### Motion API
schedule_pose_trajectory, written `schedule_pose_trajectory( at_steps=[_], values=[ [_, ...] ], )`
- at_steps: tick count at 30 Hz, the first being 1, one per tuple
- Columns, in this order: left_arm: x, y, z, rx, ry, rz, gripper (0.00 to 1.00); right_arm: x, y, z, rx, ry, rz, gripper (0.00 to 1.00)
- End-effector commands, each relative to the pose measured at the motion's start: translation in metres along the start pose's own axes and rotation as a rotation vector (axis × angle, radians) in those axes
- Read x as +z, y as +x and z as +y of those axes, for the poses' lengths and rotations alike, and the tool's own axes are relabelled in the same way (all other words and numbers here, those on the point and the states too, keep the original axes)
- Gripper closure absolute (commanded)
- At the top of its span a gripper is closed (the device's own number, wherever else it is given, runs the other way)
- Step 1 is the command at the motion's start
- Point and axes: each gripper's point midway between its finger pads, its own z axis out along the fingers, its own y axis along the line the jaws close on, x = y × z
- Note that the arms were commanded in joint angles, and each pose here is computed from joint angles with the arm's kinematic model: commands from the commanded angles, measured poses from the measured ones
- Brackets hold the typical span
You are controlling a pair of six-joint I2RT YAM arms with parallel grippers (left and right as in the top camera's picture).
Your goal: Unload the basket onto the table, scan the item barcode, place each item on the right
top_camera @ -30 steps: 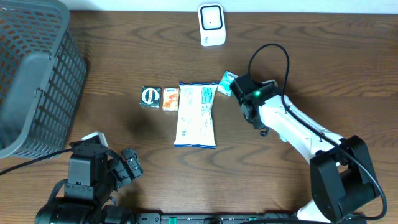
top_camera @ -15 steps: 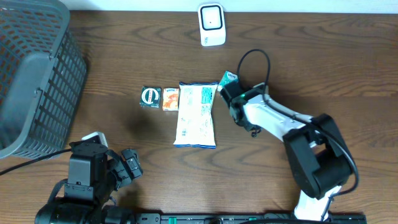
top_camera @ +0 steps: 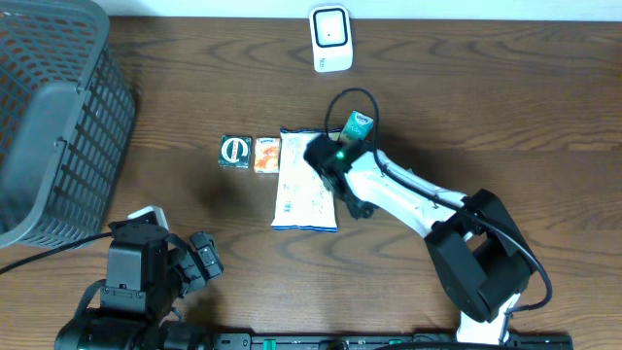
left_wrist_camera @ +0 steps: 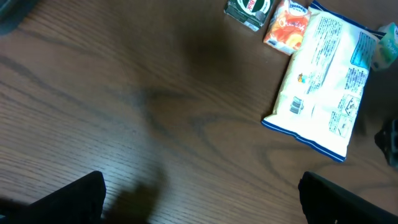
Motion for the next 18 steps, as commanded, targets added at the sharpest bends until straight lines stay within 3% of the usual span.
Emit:
schedule_pose_trajectory(
  at_steps=[1, 5, 9, 10, 13, 18],
  values=[
    [0.0, 0.0, 0.002, 0.0, -0.009, -0.005, 0.02, -0.023, -0.012, 0.004, 0.028, -0.086, -0.004, 0.25],
    [0.0, 0.0, 0.002, 0.0, -0.009, -0.005, 0.02, -0.032, -0.021, -0.026, 0.08, -0.067, 0.018, 0.25],
    [0.0, 0.0, 0.002, 0.0, -0.009, -0.005, 0.02, -0.018, -0.017, -0.06, 0.123, -0.067, 0.086, 0.34],
    [0.0, 0.0, 0.002, 0.0, -0.009, -0.005, 0.02, -0.014, -0.014, -0.066, 0.14, -0.077, 0.111, 0.41],
    [0.0, 0.0, 0.002, 0.0, -0.009, -0.005, 0.02, -0.003, -0.007, -0.074, 0.133, -0.195, 0.178, 0.64],
    [0.0, 0.0, 0.002, 0.0, -0.009, -0.005, 0.02, 0.001, -0.003, -0.069, 0.133, -0.529, 0.226, 0.67]
  ],
)
